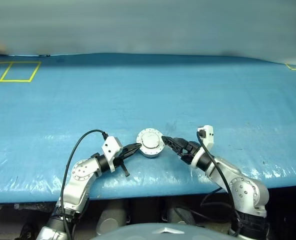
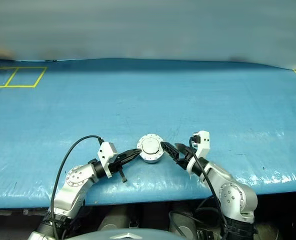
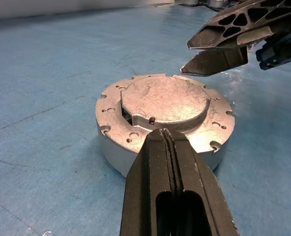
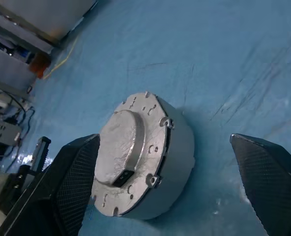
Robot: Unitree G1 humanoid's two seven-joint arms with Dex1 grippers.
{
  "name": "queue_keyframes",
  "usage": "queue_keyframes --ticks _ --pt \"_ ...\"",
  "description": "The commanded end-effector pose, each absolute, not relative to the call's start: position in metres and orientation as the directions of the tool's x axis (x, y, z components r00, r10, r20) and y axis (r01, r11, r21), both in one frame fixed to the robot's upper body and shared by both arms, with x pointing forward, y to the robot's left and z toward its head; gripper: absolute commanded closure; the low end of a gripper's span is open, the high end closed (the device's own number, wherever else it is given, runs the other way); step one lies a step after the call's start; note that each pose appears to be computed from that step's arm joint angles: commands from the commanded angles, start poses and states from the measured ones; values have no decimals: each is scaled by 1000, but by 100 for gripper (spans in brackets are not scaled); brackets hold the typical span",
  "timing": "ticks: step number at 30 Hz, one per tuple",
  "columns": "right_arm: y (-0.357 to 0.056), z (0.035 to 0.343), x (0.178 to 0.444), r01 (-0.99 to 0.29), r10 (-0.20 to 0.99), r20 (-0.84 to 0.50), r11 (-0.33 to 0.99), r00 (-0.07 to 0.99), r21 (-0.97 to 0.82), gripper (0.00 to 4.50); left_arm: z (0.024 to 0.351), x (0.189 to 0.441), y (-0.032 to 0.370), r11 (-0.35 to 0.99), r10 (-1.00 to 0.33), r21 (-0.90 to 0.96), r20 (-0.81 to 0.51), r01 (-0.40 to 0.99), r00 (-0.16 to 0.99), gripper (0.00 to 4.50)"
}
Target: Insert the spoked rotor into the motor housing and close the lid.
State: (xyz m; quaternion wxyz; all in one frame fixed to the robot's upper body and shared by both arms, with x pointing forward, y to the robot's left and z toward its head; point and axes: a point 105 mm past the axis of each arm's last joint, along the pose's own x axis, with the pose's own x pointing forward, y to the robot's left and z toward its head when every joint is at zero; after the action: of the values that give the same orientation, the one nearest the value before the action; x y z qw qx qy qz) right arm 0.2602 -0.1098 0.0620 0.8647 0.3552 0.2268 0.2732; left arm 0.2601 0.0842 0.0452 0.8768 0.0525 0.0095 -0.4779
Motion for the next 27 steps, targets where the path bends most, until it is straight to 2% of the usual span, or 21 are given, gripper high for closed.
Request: queue_keyframes --ticks 1,15,17,22,26,27 --pt "-109 66 260 -279 637 -147 517 756 809 2 46 261 84 533 -839 97 -65 841 540 450" --pt "-90 38 262 -154 676 -157 376 720 914 2 46 263 86 550 -827 114 -59 827 559 450" --pt "-90 35 263 -143 672 -162 375 723 916 40 46 263 86 552 -826 115 -59 826 560 450" --pt "-93 33 266 -139 657 -185 409 731 902 198 45 263 88 558 -821 117 -63 821 567 450" --pt "-93 36 266 -146 656 -163 390 737 909 309 45 264 88 558 -822 116 -63 822 566 450" --pt "-92 36 266 -145 660 -167 390 733 909 320 45 264 88 557 -822 115 -63 822 566 450"
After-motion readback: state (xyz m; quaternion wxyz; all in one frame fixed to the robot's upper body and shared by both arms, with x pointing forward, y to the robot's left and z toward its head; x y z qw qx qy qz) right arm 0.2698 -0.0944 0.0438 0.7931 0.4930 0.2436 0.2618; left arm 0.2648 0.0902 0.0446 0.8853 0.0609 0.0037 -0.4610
